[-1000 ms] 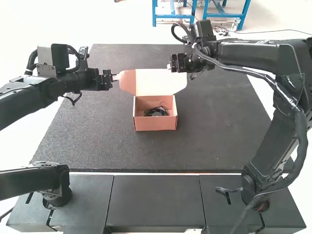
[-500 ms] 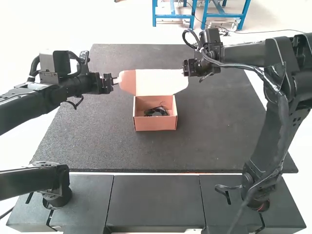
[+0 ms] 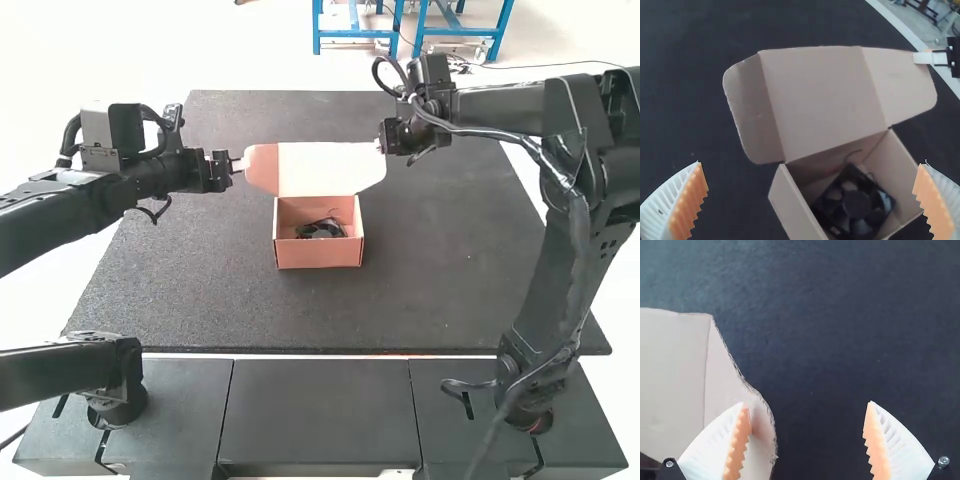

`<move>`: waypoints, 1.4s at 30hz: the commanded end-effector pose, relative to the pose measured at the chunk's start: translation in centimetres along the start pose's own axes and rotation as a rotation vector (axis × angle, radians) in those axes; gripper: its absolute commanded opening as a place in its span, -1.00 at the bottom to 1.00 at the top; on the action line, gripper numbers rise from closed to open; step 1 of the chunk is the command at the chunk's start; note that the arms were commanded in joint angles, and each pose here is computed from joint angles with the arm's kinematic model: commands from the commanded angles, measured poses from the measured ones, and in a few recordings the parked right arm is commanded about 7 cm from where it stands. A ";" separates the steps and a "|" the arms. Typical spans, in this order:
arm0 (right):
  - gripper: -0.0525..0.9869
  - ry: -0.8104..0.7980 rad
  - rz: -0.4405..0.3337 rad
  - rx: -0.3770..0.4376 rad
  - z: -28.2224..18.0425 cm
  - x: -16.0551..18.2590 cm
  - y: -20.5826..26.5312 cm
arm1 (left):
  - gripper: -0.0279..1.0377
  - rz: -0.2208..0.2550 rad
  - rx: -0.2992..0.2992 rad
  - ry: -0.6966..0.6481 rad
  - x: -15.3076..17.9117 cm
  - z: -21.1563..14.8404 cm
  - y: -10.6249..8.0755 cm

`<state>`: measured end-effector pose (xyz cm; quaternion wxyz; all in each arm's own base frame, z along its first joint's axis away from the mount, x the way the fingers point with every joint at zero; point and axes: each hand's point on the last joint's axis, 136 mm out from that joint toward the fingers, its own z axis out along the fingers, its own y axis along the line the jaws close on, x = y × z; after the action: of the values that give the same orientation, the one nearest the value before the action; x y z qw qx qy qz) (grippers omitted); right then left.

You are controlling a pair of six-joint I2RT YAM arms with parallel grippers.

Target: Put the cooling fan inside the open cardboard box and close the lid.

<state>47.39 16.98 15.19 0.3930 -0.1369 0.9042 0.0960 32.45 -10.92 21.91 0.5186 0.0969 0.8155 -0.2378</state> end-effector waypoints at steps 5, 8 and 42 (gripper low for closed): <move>-0.11 0.029 -0.003 -0.103 -0.7 0.4 3.8 | 0.87 -0.005 -0.001 -0.013 -0.4 -0.3 0.1; -0.12 0.029 -0.011 -0.115 -0.7 0.5 4.7 | 0.87 -0.006 -0.001 -0.012 -0.3 -0.3 0.1; -0.25 -0.021 -0.052 -0.061 -1.4 -2.0 2.8 | 0.87 -0.003 0.000 -0.017 -0.4 -0.4 0.0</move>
<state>46.20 19.80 15.87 0.3808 -0.1708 0.9010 0.1183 32.42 -10.75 21.75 0.5159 0.0941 0.8179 -0.2365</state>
